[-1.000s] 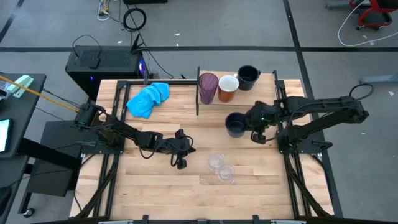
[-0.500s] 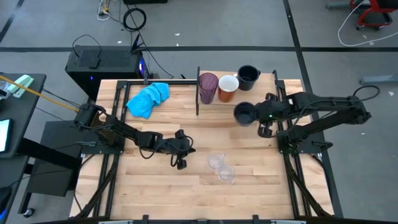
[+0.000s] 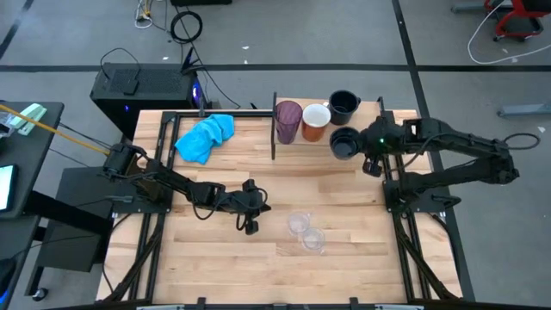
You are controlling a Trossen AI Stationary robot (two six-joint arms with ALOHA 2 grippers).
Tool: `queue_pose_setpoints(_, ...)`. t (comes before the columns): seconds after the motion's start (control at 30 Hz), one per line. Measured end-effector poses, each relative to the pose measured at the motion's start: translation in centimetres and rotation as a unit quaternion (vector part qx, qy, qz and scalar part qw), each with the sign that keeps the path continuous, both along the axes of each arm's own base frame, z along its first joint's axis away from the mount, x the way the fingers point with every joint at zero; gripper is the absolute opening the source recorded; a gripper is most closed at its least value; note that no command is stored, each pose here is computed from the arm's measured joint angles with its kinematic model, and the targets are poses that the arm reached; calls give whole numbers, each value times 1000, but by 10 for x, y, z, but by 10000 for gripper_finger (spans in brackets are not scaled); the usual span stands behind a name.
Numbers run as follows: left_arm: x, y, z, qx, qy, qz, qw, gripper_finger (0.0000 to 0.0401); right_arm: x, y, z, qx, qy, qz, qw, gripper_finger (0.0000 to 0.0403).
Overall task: Stack small to large cups/mugs on shelf
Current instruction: Put the black mug on the shelf aligned with the other black mug
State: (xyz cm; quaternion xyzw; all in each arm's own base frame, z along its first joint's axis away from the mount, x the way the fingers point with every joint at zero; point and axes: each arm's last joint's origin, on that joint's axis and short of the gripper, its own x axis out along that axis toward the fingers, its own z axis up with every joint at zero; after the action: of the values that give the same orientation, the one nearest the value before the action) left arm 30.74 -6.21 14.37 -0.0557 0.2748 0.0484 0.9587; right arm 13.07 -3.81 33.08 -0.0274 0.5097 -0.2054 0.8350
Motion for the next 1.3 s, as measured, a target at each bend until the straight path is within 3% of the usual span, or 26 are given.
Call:
queue_pose_setpoints(0.53,0,-2,0,1,-2,-4,1000,20,-6,-42,4,34,-56,-32,997,60)
queue_pose_setpoints(0.9,0,-2,0,1,-2,-5,1000,24,-10,-50,-8,56,-49,-57,996,60)
queue_pose_setpoints(1.3,0,-2,1,1,-6,-5,1000,19,-6,-54,-13,47,-65,-56,995,62)
